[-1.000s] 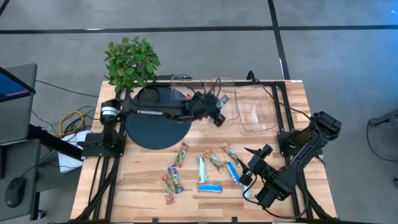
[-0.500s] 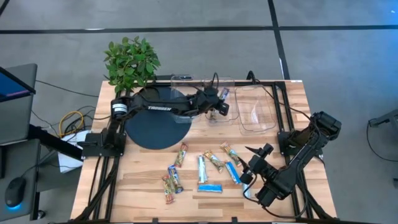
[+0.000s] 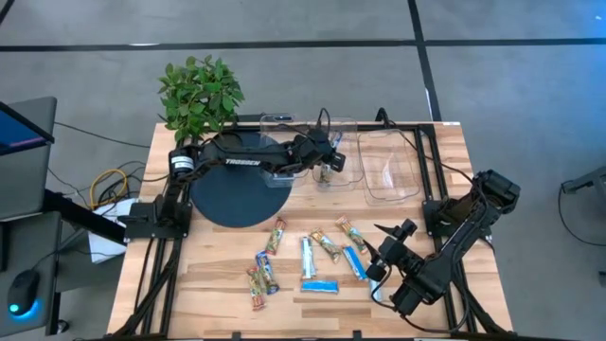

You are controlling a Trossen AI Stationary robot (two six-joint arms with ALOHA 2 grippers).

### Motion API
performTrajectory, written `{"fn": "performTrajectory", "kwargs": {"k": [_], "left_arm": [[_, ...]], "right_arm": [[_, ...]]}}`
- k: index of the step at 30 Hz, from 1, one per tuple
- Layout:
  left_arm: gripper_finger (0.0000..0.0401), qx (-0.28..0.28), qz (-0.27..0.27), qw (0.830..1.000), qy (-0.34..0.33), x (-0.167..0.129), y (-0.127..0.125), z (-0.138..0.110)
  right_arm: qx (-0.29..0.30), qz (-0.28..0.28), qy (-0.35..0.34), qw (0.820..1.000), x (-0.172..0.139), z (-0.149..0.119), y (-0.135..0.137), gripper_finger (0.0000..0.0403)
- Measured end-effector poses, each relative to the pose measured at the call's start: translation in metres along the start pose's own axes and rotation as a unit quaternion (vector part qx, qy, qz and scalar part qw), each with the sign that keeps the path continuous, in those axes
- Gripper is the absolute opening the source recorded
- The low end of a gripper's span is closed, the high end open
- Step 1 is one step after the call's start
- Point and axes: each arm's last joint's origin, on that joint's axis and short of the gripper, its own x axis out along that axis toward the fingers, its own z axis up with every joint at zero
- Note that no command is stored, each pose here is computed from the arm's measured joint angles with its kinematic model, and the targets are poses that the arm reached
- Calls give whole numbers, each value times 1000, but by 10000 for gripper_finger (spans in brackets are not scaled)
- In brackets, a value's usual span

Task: Pick and place Granola Bars by type
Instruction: Put the blue granola bar into the middle transparent bin, then put the yellow granola bar into the right transparent bin

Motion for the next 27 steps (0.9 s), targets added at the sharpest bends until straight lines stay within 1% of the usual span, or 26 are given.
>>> {"fn": "performTrajectory", "kwargs": {"k": [3, 9, 14, 18, 20, 23, 27], "left_arm": [[151, 0, 3, 1000, -1, 0, 1, 0], [196, 4, 5, 1000, 5, 0, 1, -1], [226, 9, -24, 999, 27, 0, -1, -3], [236, 43, -69, 995, 54, -2, -5, -5], [238, 65, -85, 993, 54, -7, -9, -4], [239, 102, -111, 988, 39, -23, -20, 1], [239, 157, -139, 977, 27, -54, -36, 7]], "right_arm": [[1, 1, 0, 1000, 0, 0, 0, 249], [5, 3, 0, 1000, 0, 0, 1, 249], [5, 3, 0, 1000, 0, 0, 1, 249], [5, 3, 0, 1000, 0, 0, 1, 249], [5, 3, 0, 1000, 0, 0, 1, 249], [5, 3, 0, 1000, 0, 0, 1, 249], [5, 3, -1, 1000, 0, 0, 1, 249]]}}
